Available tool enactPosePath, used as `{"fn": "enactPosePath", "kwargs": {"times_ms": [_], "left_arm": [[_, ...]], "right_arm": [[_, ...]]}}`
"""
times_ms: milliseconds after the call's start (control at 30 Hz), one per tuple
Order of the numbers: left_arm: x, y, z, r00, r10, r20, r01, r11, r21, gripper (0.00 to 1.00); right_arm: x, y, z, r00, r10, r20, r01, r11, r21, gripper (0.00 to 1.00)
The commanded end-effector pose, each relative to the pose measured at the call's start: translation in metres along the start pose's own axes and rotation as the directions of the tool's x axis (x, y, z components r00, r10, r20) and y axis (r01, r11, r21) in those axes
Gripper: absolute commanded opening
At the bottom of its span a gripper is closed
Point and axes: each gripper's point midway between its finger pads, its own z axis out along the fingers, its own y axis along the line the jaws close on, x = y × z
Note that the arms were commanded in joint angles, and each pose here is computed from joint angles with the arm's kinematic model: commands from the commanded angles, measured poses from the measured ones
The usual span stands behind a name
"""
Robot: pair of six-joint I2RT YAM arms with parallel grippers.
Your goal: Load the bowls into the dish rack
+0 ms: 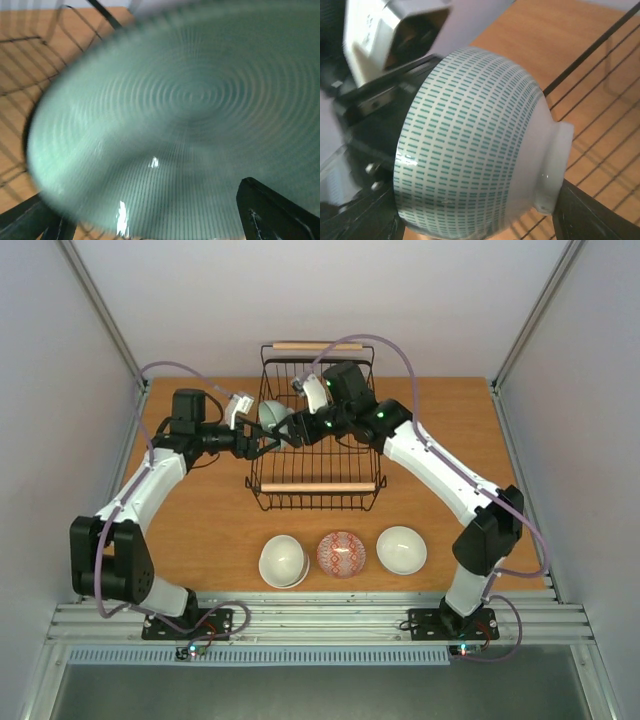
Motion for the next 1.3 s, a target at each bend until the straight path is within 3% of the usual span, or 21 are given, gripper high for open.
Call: {"fn": "enactPosePath", "kwargs": {"times_ms": [0, 167, 267, 633, 1267], "left_arm": [[-0.021, 0.018, -0.026, 0.983, 0.177, 0.042, -0.156, 0.941, -0.301, 0.84], [-0.030, 0.056, -0.052, 0.981, 0.194, 0.017, -0.151, 0.813, -0.563, 0.85], [-0.032, 0.067, -0.063, 0.980, 0.198, 0.016, -0.144, 0.763, -0.630, 0.85], [-0.027, 0.062, -0.057, 0.981, 0.192, 0.013, -0.149, 0.799, -0.583, 0.85], [-0.019, 0.068, -0.046, 0.987, 0.162, 0.005, -0.134, 0.830, -0.542, 0.85]], "right_arm": [[-0.026, -0.079, -0.013, 0.997, -0.078, -0.018, 0.078, 0.901, 0.426, 0.01], [-0.030, -0.147, -0.003, 0.985, -0.098, -0.140, 0.168, 0.718, 0.675, 0.01], [-0.032, -0.176, 0.003, 0.978, -0.094, -0.184, 0.201, 0.643, 0.739, 0.01], [-0.008, -0.252, 0.031, 0.927, -0.090, -0.365, 0.370, 0.391, 0.843, 0.01], [0.029, -0.326, 0.057, 0.772, -0.041, -0.634, 0.635, 0.069, 0.769, 0.01]]}}
